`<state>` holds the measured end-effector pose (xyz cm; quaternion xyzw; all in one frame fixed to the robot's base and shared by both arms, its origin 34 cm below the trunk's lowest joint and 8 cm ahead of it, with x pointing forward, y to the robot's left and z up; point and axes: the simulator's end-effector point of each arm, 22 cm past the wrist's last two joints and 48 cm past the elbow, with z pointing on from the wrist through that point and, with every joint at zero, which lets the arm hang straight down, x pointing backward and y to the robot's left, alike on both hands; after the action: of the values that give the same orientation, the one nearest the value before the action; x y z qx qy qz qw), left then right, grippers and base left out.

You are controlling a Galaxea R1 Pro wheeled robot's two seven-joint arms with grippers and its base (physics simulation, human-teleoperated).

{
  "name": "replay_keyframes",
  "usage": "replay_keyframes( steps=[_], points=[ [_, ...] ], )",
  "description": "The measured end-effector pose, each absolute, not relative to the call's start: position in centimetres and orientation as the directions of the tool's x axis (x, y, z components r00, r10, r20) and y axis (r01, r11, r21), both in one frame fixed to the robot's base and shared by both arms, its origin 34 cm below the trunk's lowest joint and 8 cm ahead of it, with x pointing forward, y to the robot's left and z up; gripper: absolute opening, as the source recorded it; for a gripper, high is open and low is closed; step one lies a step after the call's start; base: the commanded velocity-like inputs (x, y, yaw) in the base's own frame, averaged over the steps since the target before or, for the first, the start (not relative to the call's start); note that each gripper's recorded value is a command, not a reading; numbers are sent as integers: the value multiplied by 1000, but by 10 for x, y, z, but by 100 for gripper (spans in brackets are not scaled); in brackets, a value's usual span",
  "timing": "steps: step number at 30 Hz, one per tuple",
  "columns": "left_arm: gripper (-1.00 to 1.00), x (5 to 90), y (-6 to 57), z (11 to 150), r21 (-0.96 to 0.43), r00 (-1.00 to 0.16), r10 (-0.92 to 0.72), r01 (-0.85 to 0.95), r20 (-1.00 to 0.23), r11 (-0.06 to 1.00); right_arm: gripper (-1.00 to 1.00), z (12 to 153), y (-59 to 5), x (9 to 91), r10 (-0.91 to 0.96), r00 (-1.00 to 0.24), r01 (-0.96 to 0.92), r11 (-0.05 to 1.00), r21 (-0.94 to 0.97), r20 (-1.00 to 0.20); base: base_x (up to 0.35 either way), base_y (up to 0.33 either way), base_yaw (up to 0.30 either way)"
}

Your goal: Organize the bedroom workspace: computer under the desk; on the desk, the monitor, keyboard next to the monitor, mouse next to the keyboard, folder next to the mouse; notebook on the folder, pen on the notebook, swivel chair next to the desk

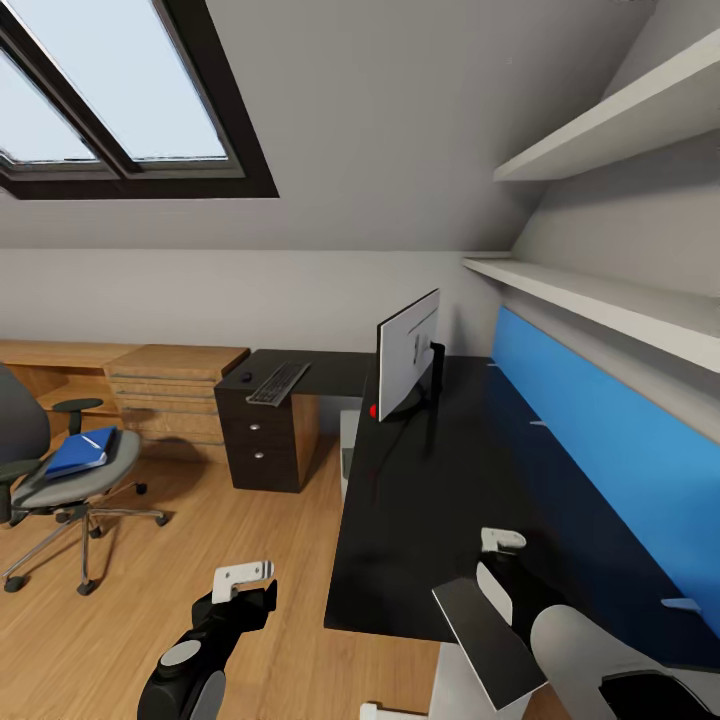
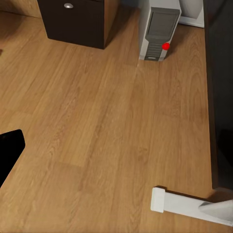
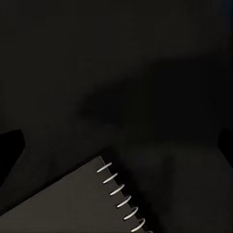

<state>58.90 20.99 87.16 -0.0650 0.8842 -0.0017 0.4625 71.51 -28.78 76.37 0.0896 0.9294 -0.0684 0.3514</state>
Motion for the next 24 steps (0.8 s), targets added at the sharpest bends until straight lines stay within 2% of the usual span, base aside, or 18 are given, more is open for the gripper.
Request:
replay_keyframes(
  steps=[3,10,15,24],
  points=[
    [100,589,210,872,-63,-564,-116,-113,-818,992,100,767,-288,718,120,-723,218,974,-60,-680,0,0,0],
    [100,589,210,872,-63,-564,-116,-113,-817,992,100,812,-288,754,132,-571,243,970,-13,-810,0,0,0],
    [100,589,210,872,-63,-564,-116,-113,-817,992,100,848,-273,768,132,-532,214,977,18,-836,0,0,0],
    [100,589,210,872,-62,-563,-116,-114,-818,992,100,877,-248,727,128,-525,150,987,57,-842,0,0,0]
  ],
)
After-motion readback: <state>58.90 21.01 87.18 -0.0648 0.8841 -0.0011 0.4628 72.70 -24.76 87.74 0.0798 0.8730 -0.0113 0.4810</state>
